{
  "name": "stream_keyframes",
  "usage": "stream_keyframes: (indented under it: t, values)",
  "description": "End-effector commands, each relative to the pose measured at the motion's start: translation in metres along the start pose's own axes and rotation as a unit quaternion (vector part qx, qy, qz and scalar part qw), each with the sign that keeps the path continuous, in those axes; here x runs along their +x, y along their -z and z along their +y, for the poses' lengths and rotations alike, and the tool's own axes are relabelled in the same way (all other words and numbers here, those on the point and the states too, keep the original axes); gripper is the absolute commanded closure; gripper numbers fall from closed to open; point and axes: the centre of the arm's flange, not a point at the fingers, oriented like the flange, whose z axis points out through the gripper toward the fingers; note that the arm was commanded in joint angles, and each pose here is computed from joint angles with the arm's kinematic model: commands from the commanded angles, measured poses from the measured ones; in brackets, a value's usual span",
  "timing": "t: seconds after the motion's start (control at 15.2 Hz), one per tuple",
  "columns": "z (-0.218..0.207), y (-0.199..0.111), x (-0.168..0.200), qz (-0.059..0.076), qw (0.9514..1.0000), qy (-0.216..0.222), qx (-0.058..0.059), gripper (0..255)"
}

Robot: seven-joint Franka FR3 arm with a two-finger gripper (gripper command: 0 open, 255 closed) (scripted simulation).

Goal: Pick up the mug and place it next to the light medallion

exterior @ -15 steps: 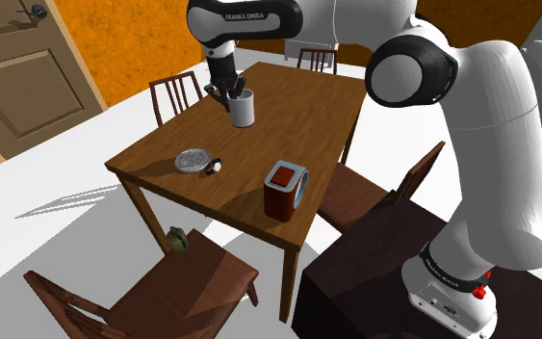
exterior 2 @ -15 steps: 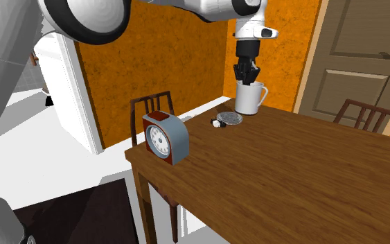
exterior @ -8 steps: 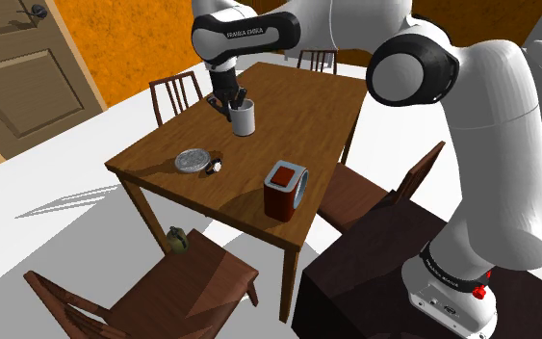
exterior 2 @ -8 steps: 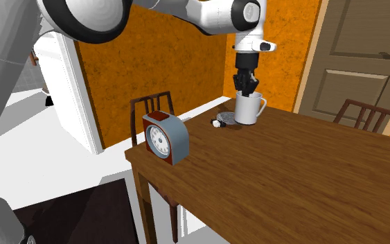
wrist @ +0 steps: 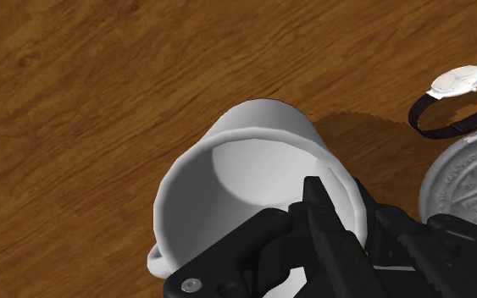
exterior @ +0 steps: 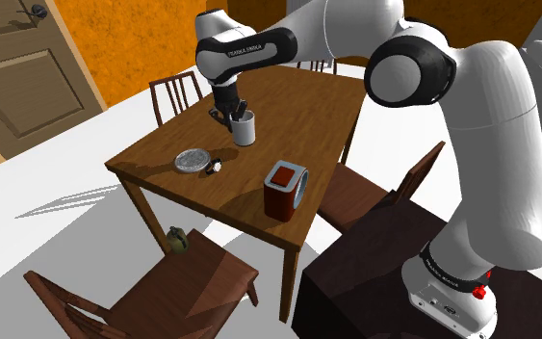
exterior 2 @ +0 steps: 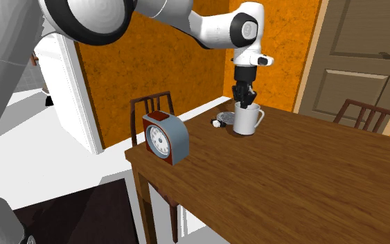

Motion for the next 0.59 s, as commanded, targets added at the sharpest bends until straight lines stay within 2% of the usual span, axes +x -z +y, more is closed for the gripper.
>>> stream_keyframes:
  t: [0.0, 0.26, 0.53]
  values:
    - [0.000, -0.010, 0.000, 0.001, 1.0000, 0.000, 0.000, 255]
    - [-0.002, -0.030, 0.000, 0.001, 1.0000, 0.000, 0.000, 255]
    - [-0.002, -0.030, 0.000, 0.001, 1.0000, 0.000, 0.000, 255]
